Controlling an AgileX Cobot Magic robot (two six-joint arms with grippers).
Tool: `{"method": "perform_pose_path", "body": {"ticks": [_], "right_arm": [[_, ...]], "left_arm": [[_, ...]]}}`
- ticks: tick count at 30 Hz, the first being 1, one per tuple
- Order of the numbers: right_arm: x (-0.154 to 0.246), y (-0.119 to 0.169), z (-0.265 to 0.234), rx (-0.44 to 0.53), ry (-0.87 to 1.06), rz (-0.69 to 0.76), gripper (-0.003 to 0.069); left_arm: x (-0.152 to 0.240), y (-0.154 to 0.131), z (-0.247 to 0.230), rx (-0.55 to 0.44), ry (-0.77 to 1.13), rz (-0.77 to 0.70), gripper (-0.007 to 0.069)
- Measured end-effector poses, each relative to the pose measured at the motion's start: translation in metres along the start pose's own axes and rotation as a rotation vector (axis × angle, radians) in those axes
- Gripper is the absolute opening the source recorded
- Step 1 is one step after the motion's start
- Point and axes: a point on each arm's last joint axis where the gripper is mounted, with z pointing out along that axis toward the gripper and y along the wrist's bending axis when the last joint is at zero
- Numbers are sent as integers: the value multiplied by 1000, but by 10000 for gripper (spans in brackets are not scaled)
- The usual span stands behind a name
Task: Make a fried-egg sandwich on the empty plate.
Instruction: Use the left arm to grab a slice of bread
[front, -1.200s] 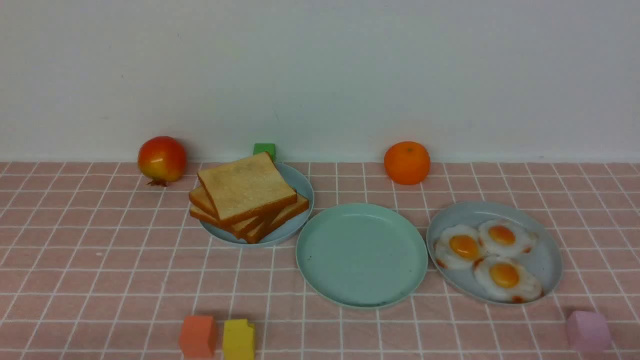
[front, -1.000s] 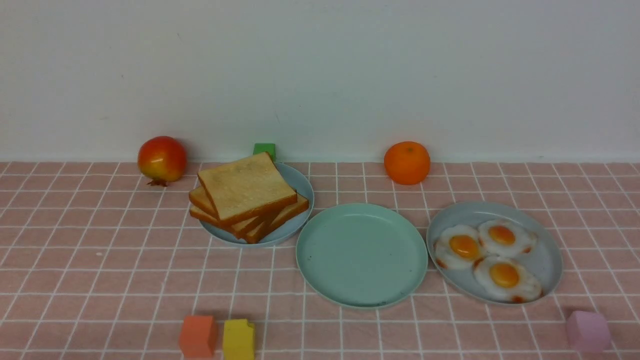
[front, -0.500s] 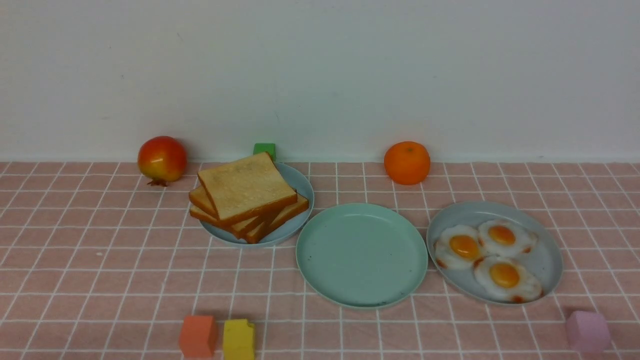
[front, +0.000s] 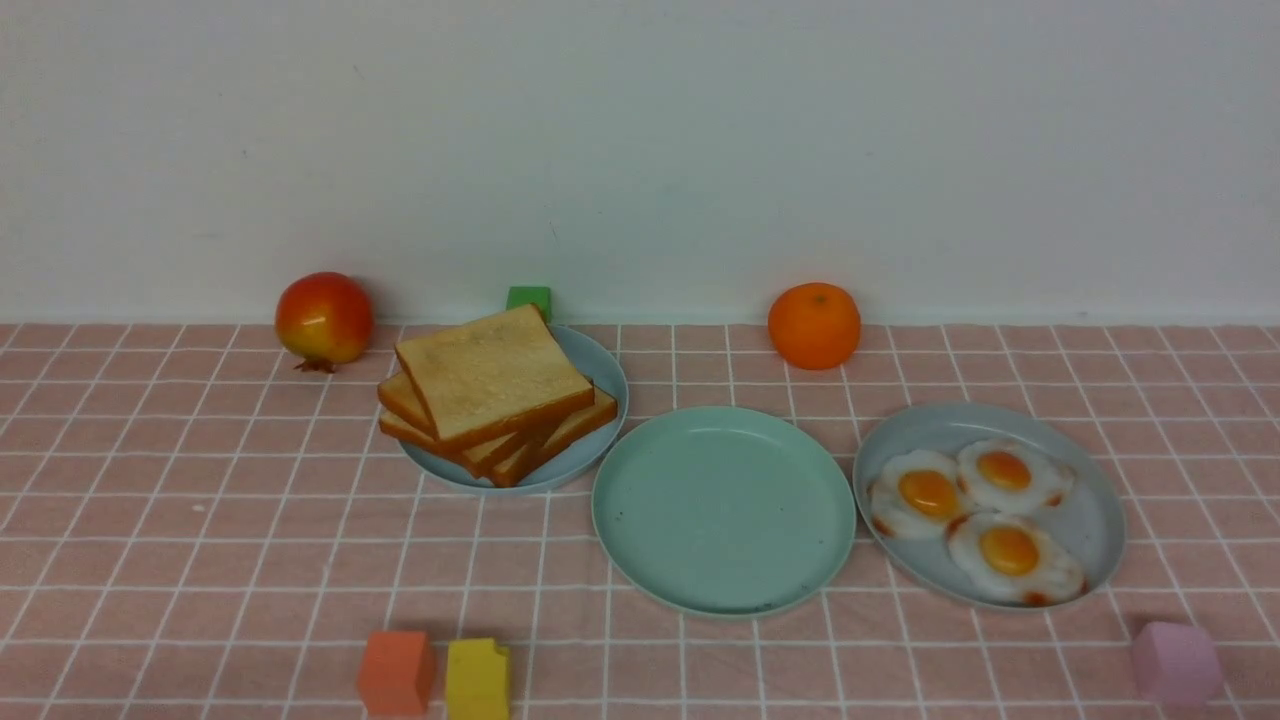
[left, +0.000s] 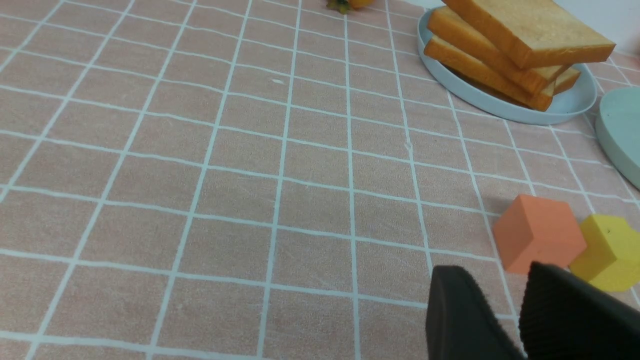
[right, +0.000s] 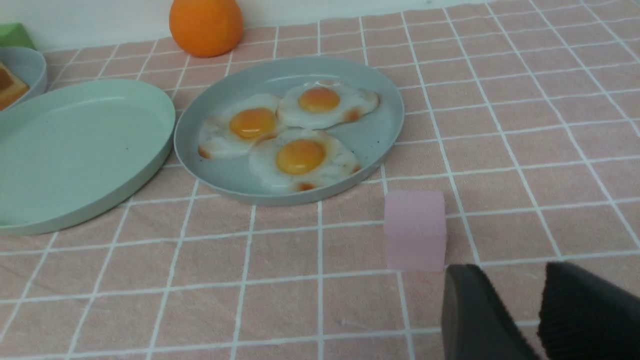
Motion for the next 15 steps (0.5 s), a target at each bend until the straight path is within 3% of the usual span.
{"method": "perform_pose_path", "body": {"ticks": [9, 15], "right_arm": [[-26, 4, -4, -60, -296, 75, 242], [-40, 6, -9, -100, -460, 112, 242]], "left_arm": [[-4, -3, 1, 41, -68, -29, 240], [-16, -10, -1, 150, -199, -248, 240]]}}
